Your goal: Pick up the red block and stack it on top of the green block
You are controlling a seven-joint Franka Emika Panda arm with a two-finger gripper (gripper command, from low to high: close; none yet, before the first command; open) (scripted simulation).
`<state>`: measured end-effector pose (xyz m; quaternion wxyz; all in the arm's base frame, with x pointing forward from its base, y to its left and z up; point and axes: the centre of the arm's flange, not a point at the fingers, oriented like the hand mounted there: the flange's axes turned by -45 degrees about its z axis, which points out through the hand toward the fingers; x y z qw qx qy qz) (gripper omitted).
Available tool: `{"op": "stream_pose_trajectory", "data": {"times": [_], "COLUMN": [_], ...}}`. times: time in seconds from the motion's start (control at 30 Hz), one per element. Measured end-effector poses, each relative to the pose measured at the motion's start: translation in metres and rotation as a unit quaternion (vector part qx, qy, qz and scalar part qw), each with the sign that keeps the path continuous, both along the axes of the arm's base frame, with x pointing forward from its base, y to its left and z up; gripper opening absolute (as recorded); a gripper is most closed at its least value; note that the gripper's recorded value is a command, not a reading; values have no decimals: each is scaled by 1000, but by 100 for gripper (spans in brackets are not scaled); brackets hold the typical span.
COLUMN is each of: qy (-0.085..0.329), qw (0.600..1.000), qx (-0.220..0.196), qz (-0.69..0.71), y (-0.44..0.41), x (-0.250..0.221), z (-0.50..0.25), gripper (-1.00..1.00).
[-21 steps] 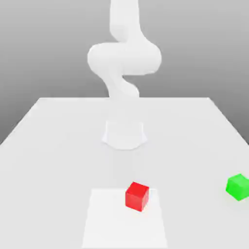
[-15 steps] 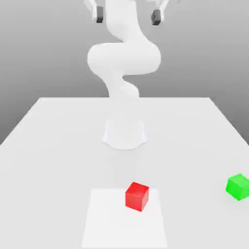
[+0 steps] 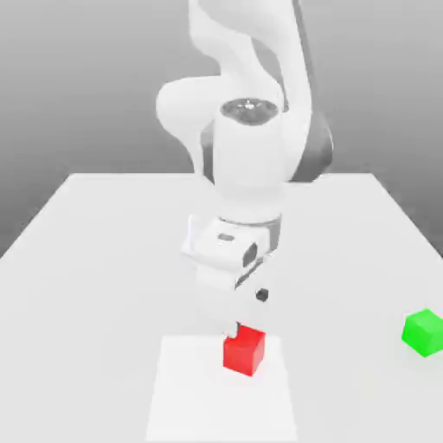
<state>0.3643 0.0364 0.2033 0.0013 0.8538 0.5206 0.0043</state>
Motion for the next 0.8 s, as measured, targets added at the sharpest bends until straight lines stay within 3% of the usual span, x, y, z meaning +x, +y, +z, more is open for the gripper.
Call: {"op": "stream_pose_trajectory", "data": {"times": [0.27,0.3,0.8], "qy": [2,3,2], "qw": [1000,1000,1000], "qx": [-2,-2,-1], "qz": [3,3,3], "y": [-1,-1,-1], "x": [-2,-3,-1], "z": [-51,-57,-11], "gripper": [0,-100,-100]}}
